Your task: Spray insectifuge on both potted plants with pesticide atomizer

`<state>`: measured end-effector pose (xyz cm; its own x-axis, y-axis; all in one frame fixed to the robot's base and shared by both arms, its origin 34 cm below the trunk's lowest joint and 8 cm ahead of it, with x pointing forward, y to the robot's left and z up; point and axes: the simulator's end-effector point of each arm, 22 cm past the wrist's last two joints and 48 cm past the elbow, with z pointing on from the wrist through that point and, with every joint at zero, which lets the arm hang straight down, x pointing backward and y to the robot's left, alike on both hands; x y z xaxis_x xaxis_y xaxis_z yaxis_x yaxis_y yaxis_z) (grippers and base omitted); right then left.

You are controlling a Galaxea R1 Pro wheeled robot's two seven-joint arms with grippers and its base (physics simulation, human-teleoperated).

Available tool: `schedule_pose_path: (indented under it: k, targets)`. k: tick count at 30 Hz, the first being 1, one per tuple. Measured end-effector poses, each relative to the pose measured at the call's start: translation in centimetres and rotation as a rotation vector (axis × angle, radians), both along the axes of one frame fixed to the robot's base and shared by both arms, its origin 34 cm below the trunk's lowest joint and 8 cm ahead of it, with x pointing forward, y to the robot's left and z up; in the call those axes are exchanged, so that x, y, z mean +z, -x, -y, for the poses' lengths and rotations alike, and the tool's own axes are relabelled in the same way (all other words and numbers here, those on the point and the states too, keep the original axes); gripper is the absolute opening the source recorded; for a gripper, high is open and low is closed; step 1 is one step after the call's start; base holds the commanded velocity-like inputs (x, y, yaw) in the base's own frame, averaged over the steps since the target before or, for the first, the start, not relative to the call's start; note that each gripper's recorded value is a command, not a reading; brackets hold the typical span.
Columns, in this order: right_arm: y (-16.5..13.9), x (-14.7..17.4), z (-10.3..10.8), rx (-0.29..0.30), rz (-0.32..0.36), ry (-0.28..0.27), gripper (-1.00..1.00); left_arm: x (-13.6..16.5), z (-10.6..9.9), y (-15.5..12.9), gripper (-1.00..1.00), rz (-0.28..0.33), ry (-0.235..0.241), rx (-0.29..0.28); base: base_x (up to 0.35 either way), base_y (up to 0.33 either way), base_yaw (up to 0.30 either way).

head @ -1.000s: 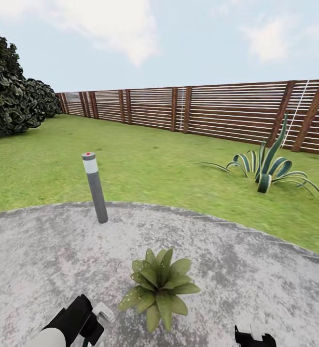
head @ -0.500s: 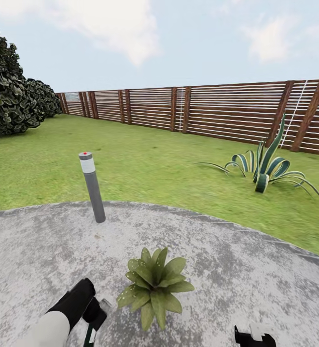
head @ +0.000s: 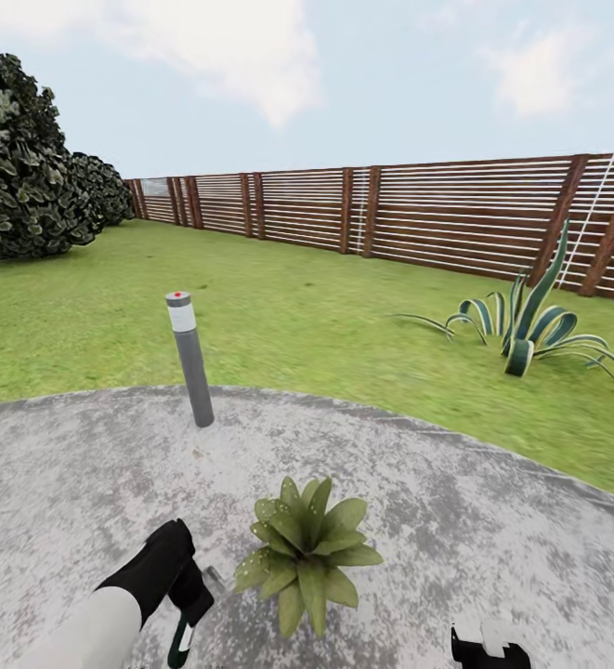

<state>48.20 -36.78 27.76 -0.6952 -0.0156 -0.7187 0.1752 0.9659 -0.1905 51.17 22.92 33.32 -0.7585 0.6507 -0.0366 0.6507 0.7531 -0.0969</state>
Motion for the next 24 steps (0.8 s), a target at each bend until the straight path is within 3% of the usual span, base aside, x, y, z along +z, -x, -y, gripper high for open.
schedule_pose_path:
  k: [11,15,24]
  targets:
    - [0.0,-0.01,0.0,0.001,0.0,0.001,1.0,-0.14,0.17,0.56,-1.0,-0.019,0.006,0.003,0.0,-0.255,0.024]
    - [-0.01,-0.02,-0.01,0.001,0.0,0.001,1.0,-0.05,-0.01,0.46,-1.0,-0.02,0.0,0.007,-0.161,-0.193,0.236]
    - [-0.01,0.0,-0.01,0.001,0.0,0.0,1.0,0.08,-0.14,0.49,-1.0,-0.027,-0.009,0.021,-0.019,-0.021,0.249]
